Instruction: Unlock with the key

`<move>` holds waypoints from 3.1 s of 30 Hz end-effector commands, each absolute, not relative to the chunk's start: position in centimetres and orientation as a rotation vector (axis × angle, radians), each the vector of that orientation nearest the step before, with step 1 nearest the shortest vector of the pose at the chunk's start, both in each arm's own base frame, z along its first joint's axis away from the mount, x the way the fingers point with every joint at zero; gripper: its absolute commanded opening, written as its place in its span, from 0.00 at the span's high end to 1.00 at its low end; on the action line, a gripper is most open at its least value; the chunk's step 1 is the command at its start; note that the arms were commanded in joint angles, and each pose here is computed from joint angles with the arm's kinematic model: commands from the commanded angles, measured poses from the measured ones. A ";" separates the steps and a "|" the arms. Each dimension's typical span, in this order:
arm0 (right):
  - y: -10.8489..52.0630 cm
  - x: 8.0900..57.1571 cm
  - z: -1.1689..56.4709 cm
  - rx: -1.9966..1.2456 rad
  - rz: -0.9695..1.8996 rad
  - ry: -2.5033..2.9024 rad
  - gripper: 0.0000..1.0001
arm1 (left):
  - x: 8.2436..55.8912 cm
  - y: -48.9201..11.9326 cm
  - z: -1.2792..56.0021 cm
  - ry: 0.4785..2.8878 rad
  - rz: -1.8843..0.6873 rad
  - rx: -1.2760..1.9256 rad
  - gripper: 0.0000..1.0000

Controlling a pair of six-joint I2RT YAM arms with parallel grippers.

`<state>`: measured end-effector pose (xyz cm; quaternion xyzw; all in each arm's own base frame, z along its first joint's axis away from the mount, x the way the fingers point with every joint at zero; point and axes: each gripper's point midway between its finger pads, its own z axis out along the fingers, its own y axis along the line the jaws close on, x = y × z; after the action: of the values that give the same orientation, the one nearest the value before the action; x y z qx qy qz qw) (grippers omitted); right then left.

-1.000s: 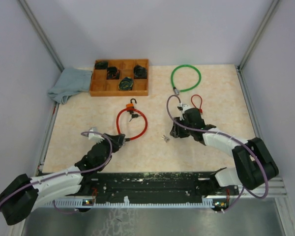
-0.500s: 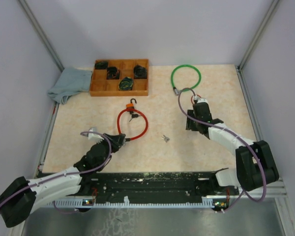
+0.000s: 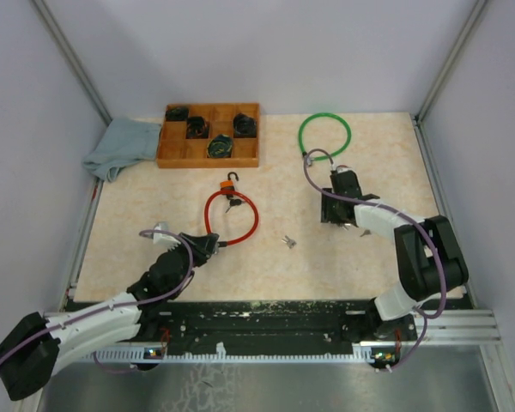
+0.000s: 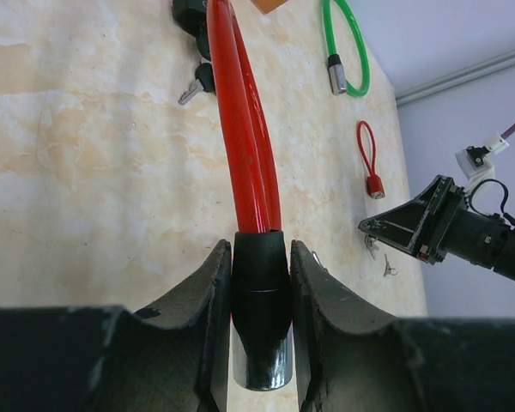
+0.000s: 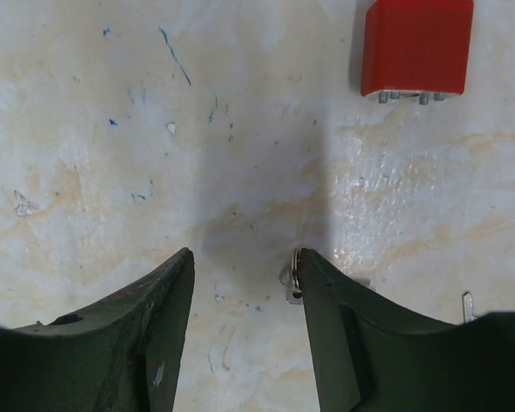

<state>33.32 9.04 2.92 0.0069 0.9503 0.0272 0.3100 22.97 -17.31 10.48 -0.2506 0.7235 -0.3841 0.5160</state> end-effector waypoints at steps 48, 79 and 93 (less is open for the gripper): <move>6.6 31.4 2.9 0.311 -0.036 2.462 0.68 | 19.5 -17.8 1.9 2.215 -0.696 -0.631 0.47; 17.2 31.9 12.5 -0.284 0.353 2.084 1.00 | 23.4 -23.9 15.8 1.962 -0.916 0.000 0.13; 24.5 28.2 20.5 -0.621 0.571 1.555 1.00 | 23.5 -28.1 20.1 1.800 -1.172 0.217 0.16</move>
<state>28.15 22.47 14.37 -0.2468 0.7727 0.2100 0.5459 23.40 -26.40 16.04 0.0454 0.7862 -0.4272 0.4442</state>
